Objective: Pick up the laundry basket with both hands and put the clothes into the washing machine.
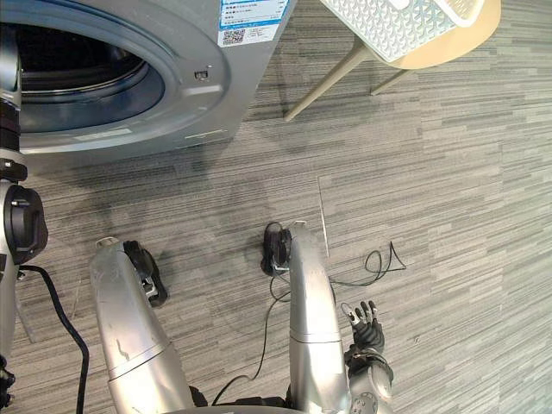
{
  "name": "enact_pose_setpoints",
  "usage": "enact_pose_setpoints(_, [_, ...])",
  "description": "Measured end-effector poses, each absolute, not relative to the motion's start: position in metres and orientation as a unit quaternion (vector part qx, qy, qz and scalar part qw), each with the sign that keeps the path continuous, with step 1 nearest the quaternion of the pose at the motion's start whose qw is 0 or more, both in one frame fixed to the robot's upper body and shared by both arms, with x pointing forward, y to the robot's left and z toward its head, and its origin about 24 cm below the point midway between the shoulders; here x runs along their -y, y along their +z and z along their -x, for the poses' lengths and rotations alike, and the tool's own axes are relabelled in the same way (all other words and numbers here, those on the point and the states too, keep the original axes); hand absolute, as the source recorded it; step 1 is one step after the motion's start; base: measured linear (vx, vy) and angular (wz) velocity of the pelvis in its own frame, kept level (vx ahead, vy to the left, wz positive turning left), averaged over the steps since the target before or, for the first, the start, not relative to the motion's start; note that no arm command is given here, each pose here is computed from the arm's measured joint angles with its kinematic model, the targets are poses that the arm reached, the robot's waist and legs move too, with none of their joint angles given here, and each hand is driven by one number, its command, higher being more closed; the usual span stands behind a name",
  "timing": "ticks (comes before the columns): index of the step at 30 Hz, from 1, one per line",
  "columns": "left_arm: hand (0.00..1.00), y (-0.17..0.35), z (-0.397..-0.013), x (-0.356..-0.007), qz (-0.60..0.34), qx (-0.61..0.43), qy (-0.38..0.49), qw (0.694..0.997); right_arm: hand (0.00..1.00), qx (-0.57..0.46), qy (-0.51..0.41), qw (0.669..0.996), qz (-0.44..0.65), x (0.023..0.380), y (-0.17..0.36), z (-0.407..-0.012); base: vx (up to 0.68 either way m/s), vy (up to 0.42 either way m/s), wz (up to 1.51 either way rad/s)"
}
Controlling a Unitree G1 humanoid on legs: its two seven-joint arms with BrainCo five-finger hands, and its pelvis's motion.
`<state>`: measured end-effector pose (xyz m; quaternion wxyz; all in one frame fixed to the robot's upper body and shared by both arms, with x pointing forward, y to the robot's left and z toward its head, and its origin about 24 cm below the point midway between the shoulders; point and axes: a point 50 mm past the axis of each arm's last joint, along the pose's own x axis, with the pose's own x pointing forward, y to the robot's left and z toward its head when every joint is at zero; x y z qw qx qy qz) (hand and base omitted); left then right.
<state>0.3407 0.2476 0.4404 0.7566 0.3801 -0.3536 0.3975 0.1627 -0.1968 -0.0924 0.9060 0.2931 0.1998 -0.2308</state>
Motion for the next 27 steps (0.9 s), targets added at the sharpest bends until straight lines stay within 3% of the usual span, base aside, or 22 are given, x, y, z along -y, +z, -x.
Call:
enact_pose_setpoints(8, [0.0, 0.437, -0.342, -0.249, -0.394, 0.344, 0.394, 0.756, 0.0, -0.206, -0.224, 0.905, -0.296, 0.194, -0.095, -0.161, 0.01, -0.004, 0.0])
enact_pose_setpoints(13, [0.0, 0.415, -0.353, -0.264, -0.381, 0.297, 0.383, 0.787, 0.0, -0.212, -0.224, 0.904, -0.296, 0.194, -0.097, -0.16, 0.0, 0.0, 0.0])
enact_pose_setpoints(15, [0.0, 0.383, -0.369, -0.269, -0.297, 0.255, 0.343, 0.854, 0.0, -0.219, -0.227, 0.902, -0.296, 0.194, -0.099, -0.158, 0.0, 0.0, 0.0])
enact_pose_setpoints(19, [0.0, 0.318, -0.389, -0.266, -0.127, 0.206, 0.286, 0.927, 0.0, -0.231, -0.235, 0.897, -0.296, 0.194, -0.101, -0.157, 0.01, -0.006, 0.08])
enact_pose_setpoints(23, [0.0, 0.204, -0.394, -0.253, -0.028, 0.099, 0.246, 0.964, 0.0, -0.244, -0.245, 0.893, -0.289, 0.197, -0.106, -0.154, 0.07, -0.037, 0.14])
enact_pose_setpoints(27, [0.0, 0.073, -0.354, -0.22, 0.021, -0.034, 0.211, 0.977, 0.0, -0.25, -0.253, 0.896, -0.266, 0.201, -0.104, -0.16, 0.11, -0.081, 0.35])
